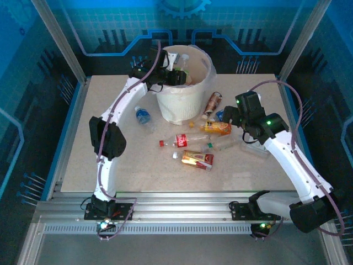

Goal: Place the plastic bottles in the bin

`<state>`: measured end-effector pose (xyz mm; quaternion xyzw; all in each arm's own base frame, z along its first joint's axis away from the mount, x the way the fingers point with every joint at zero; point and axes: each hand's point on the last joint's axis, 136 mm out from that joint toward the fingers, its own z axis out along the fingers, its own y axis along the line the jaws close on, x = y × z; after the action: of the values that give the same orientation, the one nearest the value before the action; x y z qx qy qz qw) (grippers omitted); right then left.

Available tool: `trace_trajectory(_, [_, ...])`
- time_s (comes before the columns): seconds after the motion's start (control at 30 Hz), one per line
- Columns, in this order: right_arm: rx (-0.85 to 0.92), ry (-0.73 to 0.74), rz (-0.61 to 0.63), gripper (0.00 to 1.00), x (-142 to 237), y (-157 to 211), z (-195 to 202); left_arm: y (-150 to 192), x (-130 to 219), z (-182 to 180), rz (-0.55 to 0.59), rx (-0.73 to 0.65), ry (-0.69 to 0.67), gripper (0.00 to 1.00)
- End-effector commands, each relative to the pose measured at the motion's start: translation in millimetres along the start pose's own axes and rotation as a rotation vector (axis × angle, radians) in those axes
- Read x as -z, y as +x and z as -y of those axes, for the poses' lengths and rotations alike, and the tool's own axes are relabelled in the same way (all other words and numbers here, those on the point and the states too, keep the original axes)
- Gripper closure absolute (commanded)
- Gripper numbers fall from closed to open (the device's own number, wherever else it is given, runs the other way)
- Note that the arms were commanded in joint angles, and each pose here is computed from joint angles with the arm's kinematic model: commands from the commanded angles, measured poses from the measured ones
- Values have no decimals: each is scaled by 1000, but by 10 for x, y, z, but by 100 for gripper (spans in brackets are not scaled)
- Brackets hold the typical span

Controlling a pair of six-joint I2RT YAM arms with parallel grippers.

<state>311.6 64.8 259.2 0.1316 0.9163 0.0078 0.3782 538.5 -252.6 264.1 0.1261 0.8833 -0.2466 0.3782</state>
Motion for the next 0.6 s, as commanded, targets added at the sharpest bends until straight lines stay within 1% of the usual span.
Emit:
trace_trajectory(0.0, [-21,8,-15,0,-49,42,24,83,-94,6,-37,-10,14,41])
trace_trajectory(0.1, [-23,7,-12,0,-40,37,26,67,-73,16,-33,-10,14,32])
trace_trajectory(0.27, [-23,8,-12,0,-38,43,32,-42,16,64,-4,-14,19,22])
trace_trajectory(0.43, [-23,10,-9,0,-31,45,44,-206,177,156,45,-24,32,20])
trace_trajectory(0.57, [-22,11,-3,0,-15,29,49,-456,478,309,122,-45,50,19])
